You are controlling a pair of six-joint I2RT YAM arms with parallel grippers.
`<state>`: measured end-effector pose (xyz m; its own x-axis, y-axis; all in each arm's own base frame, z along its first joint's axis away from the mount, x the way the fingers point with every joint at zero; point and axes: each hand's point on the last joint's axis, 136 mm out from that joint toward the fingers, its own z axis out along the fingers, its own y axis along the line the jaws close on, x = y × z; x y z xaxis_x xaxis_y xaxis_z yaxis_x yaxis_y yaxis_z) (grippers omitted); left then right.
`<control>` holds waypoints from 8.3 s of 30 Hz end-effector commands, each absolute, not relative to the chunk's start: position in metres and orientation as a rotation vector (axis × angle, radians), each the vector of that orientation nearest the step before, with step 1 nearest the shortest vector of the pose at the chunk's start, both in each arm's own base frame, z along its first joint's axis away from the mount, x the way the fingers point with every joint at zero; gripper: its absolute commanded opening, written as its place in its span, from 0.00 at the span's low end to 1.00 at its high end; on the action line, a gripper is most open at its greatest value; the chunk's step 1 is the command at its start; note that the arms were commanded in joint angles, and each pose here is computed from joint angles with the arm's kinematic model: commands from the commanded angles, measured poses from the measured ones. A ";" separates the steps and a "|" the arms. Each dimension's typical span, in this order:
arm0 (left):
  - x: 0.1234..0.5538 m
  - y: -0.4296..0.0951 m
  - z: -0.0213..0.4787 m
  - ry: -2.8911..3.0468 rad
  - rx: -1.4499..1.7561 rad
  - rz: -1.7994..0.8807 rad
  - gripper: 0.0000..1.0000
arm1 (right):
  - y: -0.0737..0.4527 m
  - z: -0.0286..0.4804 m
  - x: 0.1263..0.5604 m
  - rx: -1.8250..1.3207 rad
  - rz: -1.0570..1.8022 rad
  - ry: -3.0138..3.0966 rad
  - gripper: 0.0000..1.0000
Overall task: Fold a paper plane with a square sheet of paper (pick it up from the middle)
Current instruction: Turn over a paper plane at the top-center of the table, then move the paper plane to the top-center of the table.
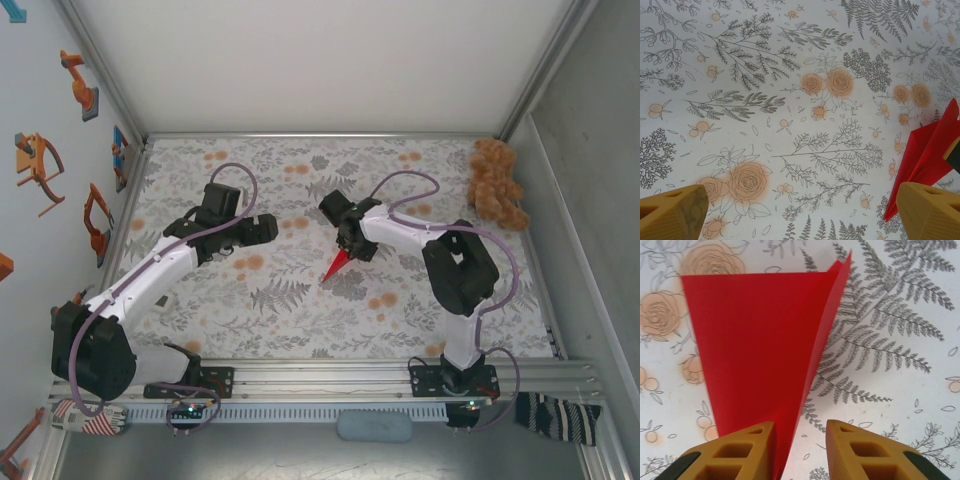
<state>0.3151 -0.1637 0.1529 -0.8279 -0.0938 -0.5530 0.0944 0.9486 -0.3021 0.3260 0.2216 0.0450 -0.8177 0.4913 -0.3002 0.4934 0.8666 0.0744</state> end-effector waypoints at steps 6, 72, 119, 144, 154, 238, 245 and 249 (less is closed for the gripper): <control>0.311 -0.163 0.150 2.533 0.010 -0.432 0.96 | 0.216 0.056 0.319 0.814 -0.011 2.690 0.22; 0.330 -0.240 0.072 2.628 -0.218 -1.153 0.53 | 0.325 0.037 0.350 -0.007 1.212 2.588 0.00; 0.337 -0.256 0.055 2.736 -0.165 -0.955 0.01 | 0.291 0.042 0.352 0.043 1.038 2.598 0.00; 0.334 -0.258 0.036 2.770 -0.161 -0.993 0.01 | 0.281 0.070 0.341 0.044 0.946 2.589 0.32; 0.330 -0.258 0.033 2.786 -0.150 -0.988 0.01 | 0.311 0.060 0.311 -0.073 0.840 2.671 0.36; 0.332 -0.143 0.107 2.590 -0.368 -0.542 0.72 | 0.282 0.057 0.387 -0.245 0.161 2.699 0.06; 0.327 -0.135 0.108 2.578 -0.373 -0.515 0.89 | 0.267 0.041 0.421 -0.203 0.157 2.742 0.06; 0.327 -0.138 0.104 2.589 -0.354 -0.529 0.93 | 0.261 0.035 0.431 -0.177 0.155 2.757 0.07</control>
